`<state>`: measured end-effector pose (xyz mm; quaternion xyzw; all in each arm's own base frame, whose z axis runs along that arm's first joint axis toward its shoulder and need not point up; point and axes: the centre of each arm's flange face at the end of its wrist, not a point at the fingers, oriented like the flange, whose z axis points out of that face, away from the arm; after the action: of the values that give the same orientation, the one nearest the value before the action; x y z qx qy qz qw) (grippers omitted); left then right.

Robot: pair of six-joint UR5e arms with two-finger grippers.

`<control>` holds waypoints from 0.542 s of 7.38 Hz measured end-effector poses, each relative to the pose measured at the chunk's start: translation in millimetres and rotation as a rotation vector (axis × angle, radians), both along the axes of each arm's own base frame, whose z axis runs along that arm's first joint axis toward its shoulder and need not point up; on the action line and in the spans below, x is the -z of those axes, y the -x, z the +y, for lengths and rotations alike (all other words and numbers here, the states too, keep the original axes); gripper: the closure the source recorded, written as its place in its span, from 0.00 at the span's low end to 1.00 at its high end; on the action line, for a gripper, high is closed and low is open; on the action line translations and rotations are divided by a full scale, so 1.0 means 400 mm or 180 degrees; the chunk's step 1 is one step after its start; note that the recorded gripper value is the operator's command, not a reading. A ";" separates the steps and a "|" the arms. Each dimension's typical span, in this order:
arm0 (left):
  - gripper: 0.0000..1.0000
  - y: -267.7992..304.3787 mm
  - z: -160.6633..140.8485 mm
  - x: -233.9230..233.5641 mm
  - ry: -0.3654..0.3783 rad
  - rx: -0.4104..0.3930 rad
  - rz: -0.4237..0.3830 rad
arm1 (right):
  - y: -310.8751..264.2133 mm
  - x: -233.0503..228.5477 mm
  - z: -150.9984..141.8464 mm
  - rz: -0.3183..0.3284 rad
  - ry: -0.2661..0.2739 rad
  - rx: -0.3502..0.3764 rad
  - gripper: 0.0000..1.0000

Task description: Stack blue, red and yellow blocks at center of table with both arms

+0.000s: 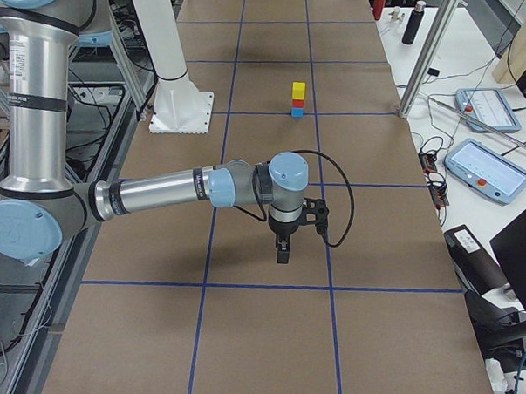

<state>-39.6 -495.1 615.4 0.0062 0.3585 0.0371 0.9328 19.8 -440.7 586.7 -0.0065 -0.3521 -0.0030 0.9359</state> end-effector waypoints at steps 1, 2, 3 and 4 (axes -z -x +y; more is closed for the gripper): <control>0.00 0.001 0.005 -0.002 0.0007 -0.0003 0.0001 | 0.000 0.002 -0.004 0.0000 -0.0009 0.0000 0.00; 0.00 0.001 0.007 -0.002 0.0005 -0.0004 0.0000 | 0.001 0.001 -0.007 0.0002 -0.0009 0.0000 0.00; 0.00 0.001 0.007 -0.001 -0.0002 -0.0004 -0.0001 | 0.001 -0.001 -0.009 0.0002 -0.0003 0.0000 0.00; 0.01 0.001 0.006 0.000 -0.0008 -0.0006 -0.0001 | 0.001 -0.005 -0.010 0.0000 0.0009 0.0000 0.00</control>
<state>-39.8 -492.8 615.5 0.0070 0.3584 0.0385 0.9328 19.4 -444.6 588.7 -0.0078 -0.3521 -0.0026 0.9359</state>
